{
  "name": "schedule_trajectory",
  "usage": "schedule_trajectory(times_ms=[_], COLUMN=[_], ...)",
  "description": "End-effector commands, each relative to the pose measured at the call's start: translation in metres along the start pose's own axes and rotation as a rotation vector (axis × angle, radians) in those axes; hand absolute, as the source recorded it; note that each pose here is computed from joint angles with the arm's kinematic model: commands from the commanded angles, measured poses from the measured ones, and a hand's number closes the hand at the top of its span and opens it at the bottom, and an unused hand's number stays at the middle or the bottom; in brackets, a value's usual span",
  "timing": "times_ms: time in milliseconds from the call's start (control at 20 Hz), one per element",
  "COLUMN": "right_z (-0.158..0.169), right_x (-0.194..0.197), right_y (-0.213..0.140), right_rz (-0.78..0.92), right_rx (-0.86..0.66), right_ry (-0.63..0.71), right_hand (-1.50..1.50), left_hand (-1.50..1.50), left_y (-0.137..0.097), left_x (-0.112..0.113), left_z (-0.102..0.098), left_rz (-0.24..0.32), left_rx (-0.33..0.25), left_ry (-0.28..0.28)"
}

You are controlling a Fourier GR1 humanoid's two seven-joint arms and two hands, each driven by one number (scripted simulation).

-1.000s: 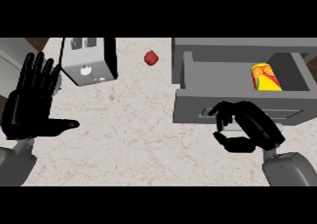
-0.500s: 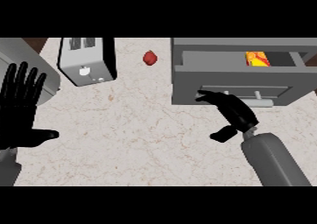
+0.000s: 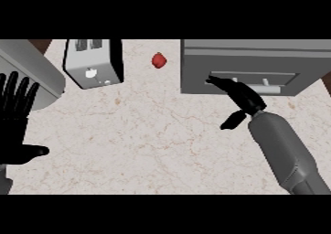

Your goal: Pick up the cup, place it into the drawer and close the drawer

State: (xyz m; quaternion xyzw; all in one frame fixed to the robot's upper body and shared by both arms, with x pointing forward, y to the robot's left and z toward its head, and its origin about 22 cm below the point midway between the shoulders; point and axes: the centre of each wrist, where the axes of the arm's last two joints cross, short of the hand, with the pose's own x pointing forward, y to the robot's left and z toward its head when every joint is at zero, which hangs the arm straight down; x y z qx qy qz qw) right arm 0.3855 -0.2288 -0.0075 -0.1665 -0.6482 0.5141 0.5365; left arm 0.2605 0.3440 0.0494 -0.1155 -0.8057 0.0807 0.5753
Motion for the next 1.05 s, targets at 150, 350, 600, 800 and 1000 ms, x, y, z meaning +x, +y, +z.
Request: schedule_trajectory(times_ms=[150,350,600,800,1000], right_z=[-0.017,-0.015,-0.005,-0.005,-0.011], right_x=[-0.017,-0.024,-0.037,-0.037,-0.031], right_y=[-0.037,-0.055,-0.067,-0.083,-0.080], right_rz=[-0.030,-0.033,-0.033,-0.045,-0.054], right_rx=[0.027,0.007,-0.007,-0.015,-0.003], right_ry=[0.049,0.064,0.064,0.084,0.059], right_hand=[-1.50,-1.50,-1.50,-1.50,-1.50], left_hand=[-1.50,-1.50,-1.50,-1.50,-1.50], left_y=[-0.011,-0.018,0.001,-0.001,-0.002], left_x=[-0.008,-0.016,-0.014,-0.017,-0.025], left_z=[-0.003,-0.003,-0.006,0.003,-0.013], left_rz=[0.010,0.010,-0.002,0.014,-0.005], left_rx=[-0.026,-0.041,-0.057,-0.056,-0.044], left_ry=[0.017,0.015,-0.011,0.019,0.014])
